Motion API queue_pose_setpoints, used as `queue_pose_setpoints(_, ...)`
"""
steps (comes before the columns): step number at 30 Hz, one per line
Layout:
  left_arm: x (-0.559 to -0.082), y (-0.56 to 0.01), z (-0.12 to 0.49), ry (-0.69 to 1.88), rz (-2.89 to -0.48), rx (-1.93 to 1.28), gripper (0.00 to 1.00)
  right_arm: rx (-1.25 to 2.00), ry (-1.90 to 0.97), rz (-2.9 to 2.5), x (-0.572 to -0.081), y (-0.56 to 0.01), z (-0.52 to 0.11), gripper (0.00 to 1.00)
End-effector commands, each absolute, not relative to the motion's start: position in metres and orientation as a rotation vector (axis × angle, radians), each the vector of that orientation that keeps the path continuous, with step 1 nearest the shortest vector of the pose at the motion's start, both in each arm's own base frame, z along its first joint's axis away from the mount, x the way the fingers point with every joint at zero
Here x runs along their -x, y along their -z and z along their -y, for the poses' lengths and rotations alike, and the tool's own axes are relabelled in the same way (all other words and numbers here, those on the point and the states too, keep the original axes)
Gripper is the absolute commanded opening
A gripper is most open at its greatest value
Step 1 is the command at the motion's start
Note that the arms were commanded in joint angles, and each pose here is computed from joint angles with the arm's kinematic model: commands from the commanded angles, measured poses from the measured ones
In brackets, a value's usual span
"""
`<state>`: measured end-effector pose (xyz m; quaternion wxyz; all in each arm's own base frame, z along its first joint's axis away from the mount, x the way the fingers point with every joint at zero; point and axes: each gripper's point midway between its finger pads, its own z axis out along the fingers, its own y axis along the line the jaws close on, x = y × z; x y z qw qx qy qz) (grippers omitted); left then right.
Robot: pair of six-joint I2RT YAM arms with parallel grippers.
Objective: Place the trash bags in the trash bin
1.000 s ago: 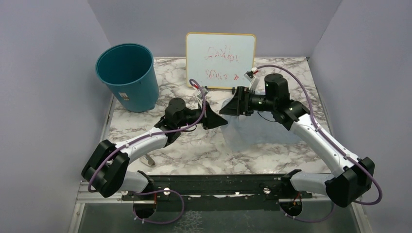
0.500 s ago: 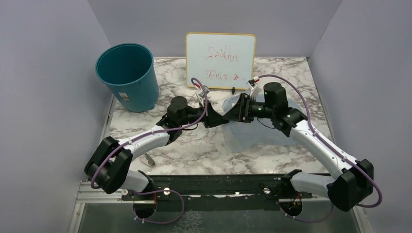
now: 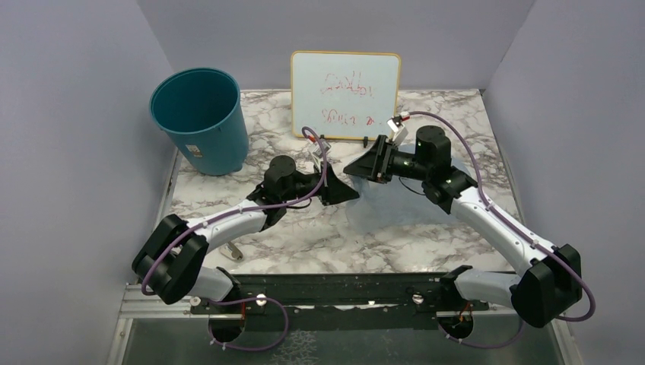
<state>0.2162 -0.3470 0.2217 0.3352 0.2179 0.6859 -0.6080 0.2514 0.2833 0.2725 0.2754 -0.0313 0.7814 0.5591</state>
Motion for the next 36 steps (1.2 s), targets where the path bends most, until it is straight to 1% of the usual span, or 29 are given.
queue_pose_setpoints(1, -0.215, -0.236, 0.345, 1.575, -1.724, -0.556, 0.0, 0.1, -1.475, -2.124, -0.252, -0.266, -0.284, 0.58)
queue_pose_setpoints(4, -0.215, -0.241, 0.342, 1.557, -1.704, -0.545, 0.0, 0.127, -1.391, -2.156, -0.254, -0.259, -0.278, 0.67)
queue_pose_setpoints(7, -0.214, -0.247, 0.339, 1.546, -1.677, -0.545, 0.0, 0.16, -1.366, -2.175, -0.253, -0.255, -0.277, 0.69)
queue_pose_setpoints(11, -0.215, -0.249, 0.34, 1.543, -1.671, -0.553, 0.0, 0.217, -1.471, -2.156, -0.243, -0.26, -0.285, 0.56)
queue_pose_setpoints(14, -0.216, -0.247, 0.342, 1.549, -1.68, -0.554, 0.0, 0.219, -1.57, -2.092, -0.24, -0.273, -0.291, 0.42)
queue_pose_setpoints(15, -0.217, -0.248, 0.343, 1.551, -1.678, -0.556, 0.0, 0.217, -1.587, -2.071, -0.241, -0.277, -0.293, 0.39)
queue_pose_setpoints(17, -0.218, -0.248, 0.343, 1.549, -1.677, -0.555, 0.0, 0.225, -1.59, -2.058, -0.243, -0.279, -0.295, 0.37)
queue_pose_setpoints(19, -0.219, -0.251, 0.343, 1.545, -1.669, -0.555, 0.0, 0.242, -1.566, -2.068, -0.246, -0.279, -0.295, 0.4)
queue_pose_setpoints(22, -0.222, -0.254, 0.343, 1.531, -1.657, -0.548, 0.0, 0.272, -1.533, -2.1, -0.248, -0.276, -0.294, 0.52)
queue_pose_setpoints(23, -0.222, -0.255, 0.343, 1.528, -1.654, -0.546, 0.0, 0.283, -1.527, -2.113, -0.247, -0.273, -0.295, 0.54)
queue_pose_setpoints(25, -0.224, -0.255, 0.343, 1.519, -1.649, -0.54, 0.0, 0.29, -1.507, -2.146, -0.248, -0.268, -0.294, 0.55)
queue_pose_setpoints(26, -0.224, -0.256, 0.342, 1.517, -1.648, -0.538, 0.0, 0.297, -1.502, -2.158, -0.248, -0.266, -0.295, 0.52)
queue_pose_setpoints(31, -0.227, -0.254, 0.342, 1.504, -1.652, -0.52, 0.0, 0.314, -1.505, -2.162, -0.247, -0.265, -0.295, 0.26)
queue_pose_setpoints(33, -0.228, -0.254, 0.341, 1.503, -1.655, -0.509, 0.0, 0.304, -1.494, -2.171, -0.249, -0.264, -0.294, 0.23)
queue_pose_setpoints(36, -0.228, -0.257, 0.338, 1.502, -1.643, -0.485, 0.0, 0.271, -1.485, -2.194, -0.25, -0.26, -0.293, 0.14)
